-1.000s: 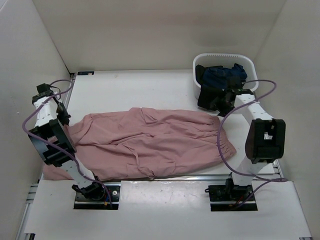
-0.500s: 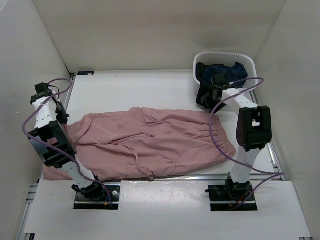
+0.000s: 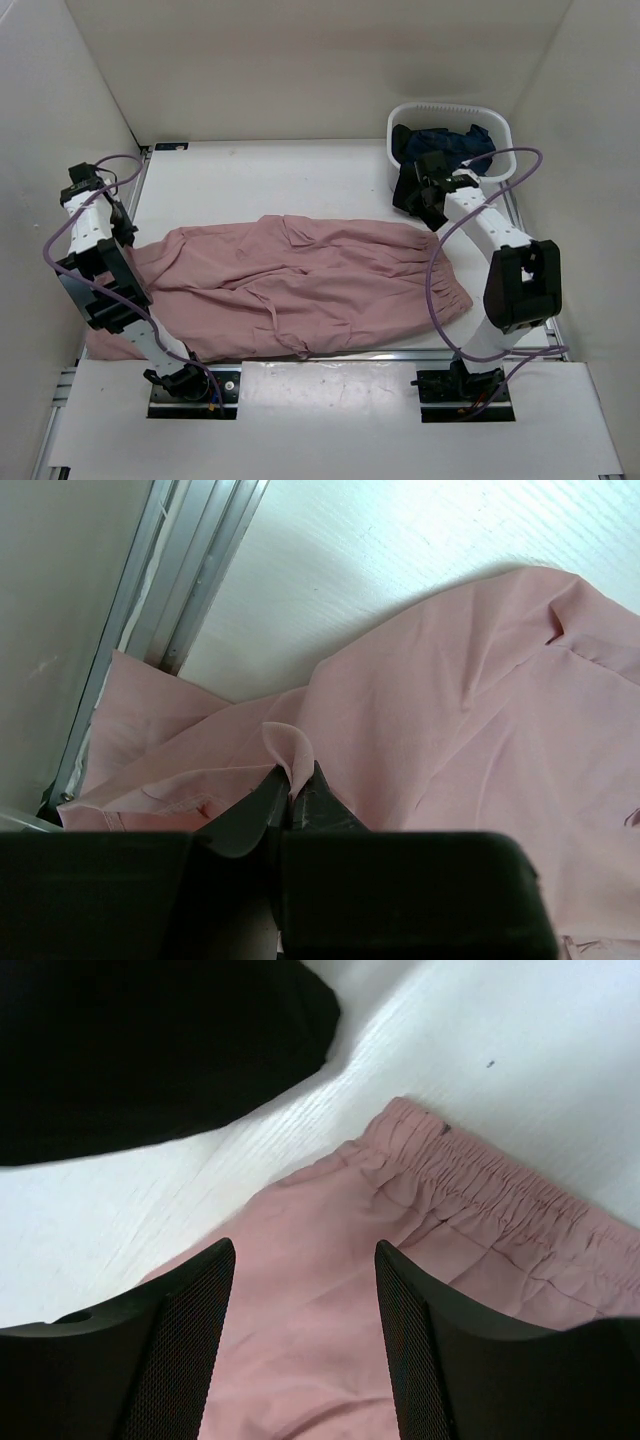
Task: Fold and stack the trousers
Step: Fold the trousers
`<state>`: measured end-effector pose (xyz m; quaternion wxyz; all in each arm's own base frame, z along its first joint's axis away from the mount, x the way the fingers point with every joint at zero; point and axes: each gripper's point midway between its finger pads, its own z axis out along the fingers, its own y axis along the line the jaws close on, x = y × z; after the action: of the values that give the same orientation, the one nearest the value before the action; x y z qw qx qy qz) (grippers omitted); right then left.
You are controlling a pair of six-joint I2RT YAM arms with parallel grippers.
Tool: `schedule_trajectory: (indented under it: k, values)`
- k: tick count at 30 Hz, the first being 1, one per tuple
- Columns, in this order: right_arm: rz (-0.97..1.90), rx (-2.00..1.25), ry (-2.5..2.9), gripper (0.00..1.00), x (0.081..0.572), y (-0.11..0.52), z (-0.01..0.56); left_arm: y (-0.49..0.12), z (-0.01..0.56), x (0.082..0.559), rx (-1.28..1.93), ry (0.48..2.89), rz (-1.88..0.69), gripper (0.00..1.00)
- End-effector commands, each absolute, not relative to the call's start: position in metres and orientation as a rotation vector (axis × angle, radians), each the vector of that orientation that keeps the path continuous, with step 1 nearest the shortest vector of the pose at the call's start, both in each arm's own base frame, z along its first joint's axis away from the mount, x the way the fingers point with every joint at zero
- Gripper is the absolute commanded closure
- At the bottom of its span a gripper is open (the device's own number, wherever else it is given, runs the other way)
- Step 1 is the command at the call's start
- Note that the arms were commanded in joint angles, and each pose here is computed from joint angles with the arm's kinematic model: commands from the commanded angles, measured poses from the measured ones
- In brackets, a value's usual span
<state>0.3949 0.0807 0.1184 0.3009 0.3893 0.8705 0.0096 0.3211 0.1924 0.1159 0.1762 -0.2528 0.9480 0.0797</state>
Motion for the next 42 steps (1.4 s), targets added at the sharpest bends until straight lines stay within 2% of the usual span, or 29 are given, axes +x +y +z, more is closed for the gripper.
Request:
schedule_trajectory:
  k: [1,8,12,17,23,30,38,40,42]
  values:
    - [-0.076,1.153,2.316,0.37,0.388,0.069,0.085,0.194,0.119,0.326,-0.713,2.671,0.214,0.86]
    - [-0.006,1.373,2.339,0.35,0.39,0.09,0.042,0.192,0.119,0.327,-0.71,2.67,0.2,0.86]
    - [-0.007,1.386,2.335,0.35,0.4,0.093,0.029,0.19,0.113,0.322,-0.715,2.69,0.193,0.86]
    - [-0.105,1.423,2.373,0.35,0.384,0.078,0.014,0.192,0.116,0.321,-0.718,2.683,0.221,0.86]
    - [-0.069,1.359,2.215,0.34,0.388,0.061,0.059,0.194,0.123,0.32,-0.718,2.666,0.243,0.86]
    - [-0.029,1.44,2.166,0.34,0.396,0.065,0.04,0.192,0.122,0.316,-0.722,2.684,0.238,0.86]
    - [-0.107,1.501,2.185,0.27,0.398,0.054,0.02,0.191,0.119,0.314,-0.724,2.693,0.235,0.86]
    - [-0.147,1.503,2.254,0.33,0.393,0.054,0.007,0.188,0.118,0.312,-0.723,2.701,0.22,0.86]
    - [-0.189,1.507,2.329,0.48,0.387,0.054,-0.003,0.19,0.121,0.315,-0.721,2.691,0.223,0.86]
